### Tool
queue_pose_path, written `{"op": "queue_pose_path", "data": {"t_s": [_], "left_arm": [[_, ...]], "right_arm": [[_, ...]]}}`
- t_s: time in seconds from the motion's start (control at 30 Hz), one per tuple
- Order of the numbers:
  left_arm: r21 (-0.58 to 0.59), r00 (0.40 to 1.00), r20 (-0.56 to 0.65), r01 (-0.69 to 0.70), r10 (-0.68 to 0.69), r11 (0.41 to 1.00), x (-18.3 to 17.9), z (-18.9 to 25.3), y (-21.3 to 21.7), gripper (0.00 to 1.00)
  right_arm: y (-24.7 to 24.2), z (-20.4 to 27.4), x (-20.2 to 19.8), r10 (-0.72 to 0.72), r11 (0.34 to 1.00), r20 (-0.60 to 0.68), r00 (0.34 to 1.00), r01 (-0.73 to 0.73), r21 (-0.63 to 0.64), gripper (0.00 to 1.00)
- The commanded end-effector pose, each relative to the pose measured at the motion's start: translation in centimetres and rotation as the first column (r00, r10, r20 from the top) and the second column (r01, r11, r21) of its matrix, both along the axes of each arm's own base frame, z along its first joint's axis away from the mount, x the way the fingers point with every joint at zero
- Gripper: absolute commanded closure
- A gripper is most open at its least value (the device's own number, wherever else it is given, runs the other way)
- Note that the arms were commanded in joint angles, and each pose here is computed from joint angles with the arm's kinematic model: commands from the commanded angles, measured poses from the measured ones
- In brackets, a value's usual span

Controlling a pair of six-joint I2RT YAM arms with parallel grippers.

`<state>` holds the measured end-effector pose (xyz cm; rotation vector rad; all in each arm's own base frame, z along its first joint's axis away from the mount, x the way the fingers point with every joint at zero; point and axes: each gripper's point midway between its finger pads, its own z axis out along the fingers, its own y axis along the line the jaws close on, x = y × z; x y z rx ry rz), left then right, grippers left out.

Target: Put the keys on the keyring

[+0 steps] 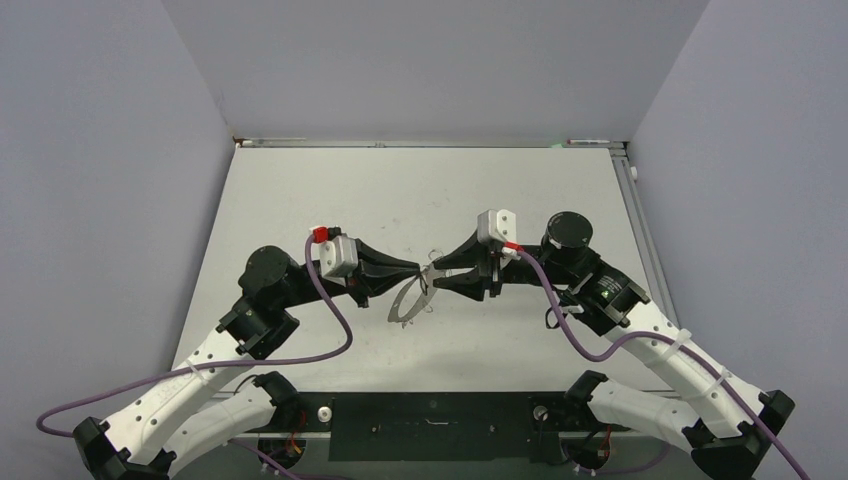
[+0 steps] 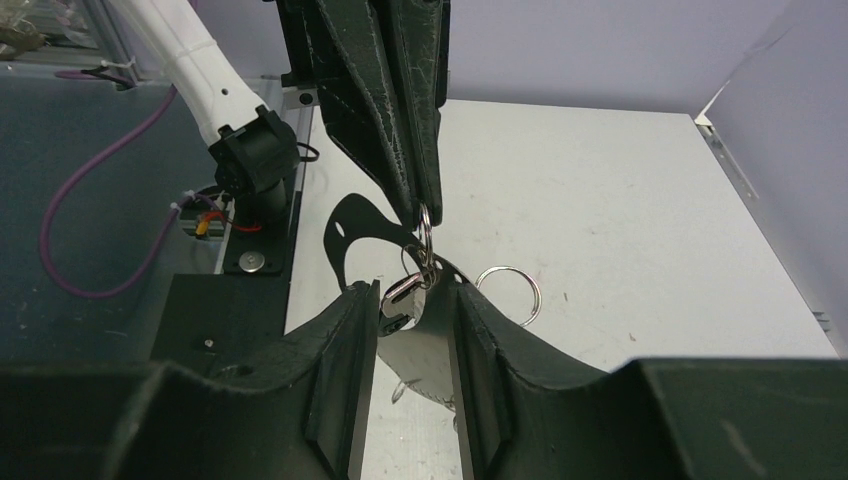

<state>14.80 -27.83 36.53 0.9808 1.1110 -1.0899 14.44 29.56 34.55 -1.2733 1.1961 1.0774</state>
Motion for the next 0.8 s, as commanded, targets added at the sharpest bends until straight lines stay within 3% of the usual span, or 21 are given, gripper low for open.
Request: {"op": "queue_pose_path", "data": {"t_s": [0.0,0.43,0.63,0.77], "left_arm": [[-0.06,0.999,0.049,0.008,-0.005,0.998,-0.2,2.0,0.2,1.0],[-0.062,0.999,0.037,0.016,-0.014,0.998,-0.1,2.0,0.1,1.0],[-0.062,0.999,0.037,0.016,-0.014,0.998,-0.1,1.9,0.1,1.0],[-0.061,0.999,0.036,0.018,-0.016,0.998,-0.1,1.9,0.0,1.0]], "right_arm": [[0.6,1.2,-0.7,0.064,0.996,0.023,0.998,-0.066,0.067,0.7],[1.7,1.9,-0.1,0.066,0.99,0.026,0.997,-0.069,0.122,0.7],[2.1,2.0,0.2,0.062,0.989,0.032,0.998,-0.066,0.129,0.81],[2.1,2.1,0.4,0.045,0.989,0.038,0.998,-0.05,0.136,0.82]]}}
